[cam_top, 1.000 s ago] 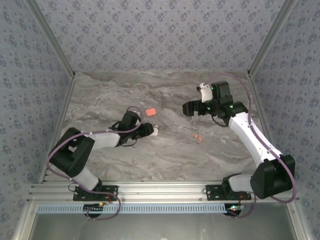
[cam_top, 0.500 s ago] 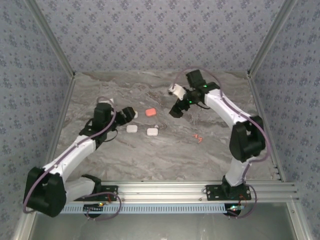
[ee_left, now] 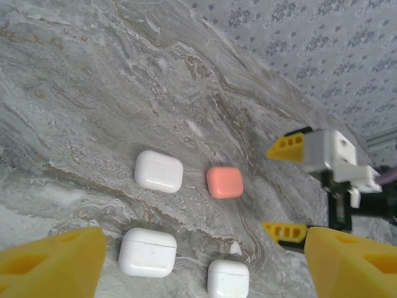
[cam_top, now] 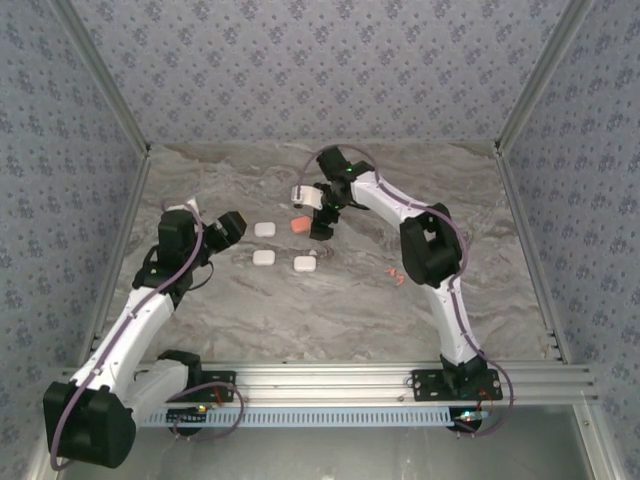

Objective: Insert the wireless bluetooth earbuds into the charging case

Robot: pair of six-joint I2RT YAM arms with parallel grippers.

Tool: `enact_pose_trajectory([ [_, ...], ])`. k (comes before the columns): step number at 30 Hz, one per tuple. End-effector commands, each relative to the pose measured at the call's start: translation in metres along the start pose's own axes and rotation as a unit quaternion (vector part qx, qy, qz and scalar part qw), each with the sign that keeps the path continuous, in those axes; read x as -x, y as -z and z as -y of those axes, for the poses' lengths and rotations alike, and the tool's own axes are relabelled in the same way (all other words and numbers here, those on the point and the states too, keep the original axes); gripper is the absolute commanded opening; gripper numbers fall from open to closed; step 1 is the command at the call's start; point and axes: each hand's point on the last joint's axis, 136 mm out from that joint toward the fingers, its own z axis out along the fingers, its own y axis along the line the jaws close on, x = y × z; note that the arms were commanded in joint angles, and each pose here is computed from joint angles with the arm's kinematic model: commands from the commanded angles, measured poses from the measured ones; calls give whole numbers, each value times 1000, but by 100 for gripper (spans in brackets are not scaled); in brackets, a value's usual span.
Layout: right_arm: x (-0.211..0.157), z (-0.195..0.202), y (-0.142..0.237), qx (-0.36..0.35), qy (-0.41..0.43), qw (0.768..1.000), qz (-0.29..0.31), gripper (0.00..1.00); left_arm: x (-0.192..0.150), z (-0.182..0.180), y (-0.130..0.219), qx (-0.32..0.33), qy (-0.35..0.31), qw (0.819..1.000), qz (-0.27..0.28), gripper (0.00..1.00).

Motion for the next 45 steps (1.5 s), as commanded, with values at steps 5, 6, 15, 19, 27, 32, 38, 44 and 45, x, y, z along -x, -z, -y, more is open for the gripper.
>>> enact_pose_trajectory([
  [5,-3,3,-26,12,30,999,-32,98,-17,-9,0,7,-6,999,-33,96],
  [6,-3,2,-30,13,31,999,-33,98,-18,-9,0,6,-6,999,-35,97],
  [15,0,-4,-57,29,37,998,-43,79,-21,-11,-1,11,-5,999,-42,98],
  [19,-5,-7,-58,34,34,997,-52,64,-21,-13,-1,13,-5,999,-44,99],
  [27,-11,-5,-42,32,23,998,-52,38,-20,-14,-4,16,-4,999,-45,99],
  [32,-1,2,-25,1,31,999,-32,30,-18,-10,-7,9,-4,999,-47,99],
  [38,20,12,25,-55,11,998,29,28,-13,14,-8,-50,-8,998,-48,96],
  [44,36,6,93,-134,-3,986,97,28,-6,57,-12,-161,5,985,-56,93],
  [45,39,4,103,-146,-4,983,108,28,-5,64,-12,-178,8,982,-58,92],
])
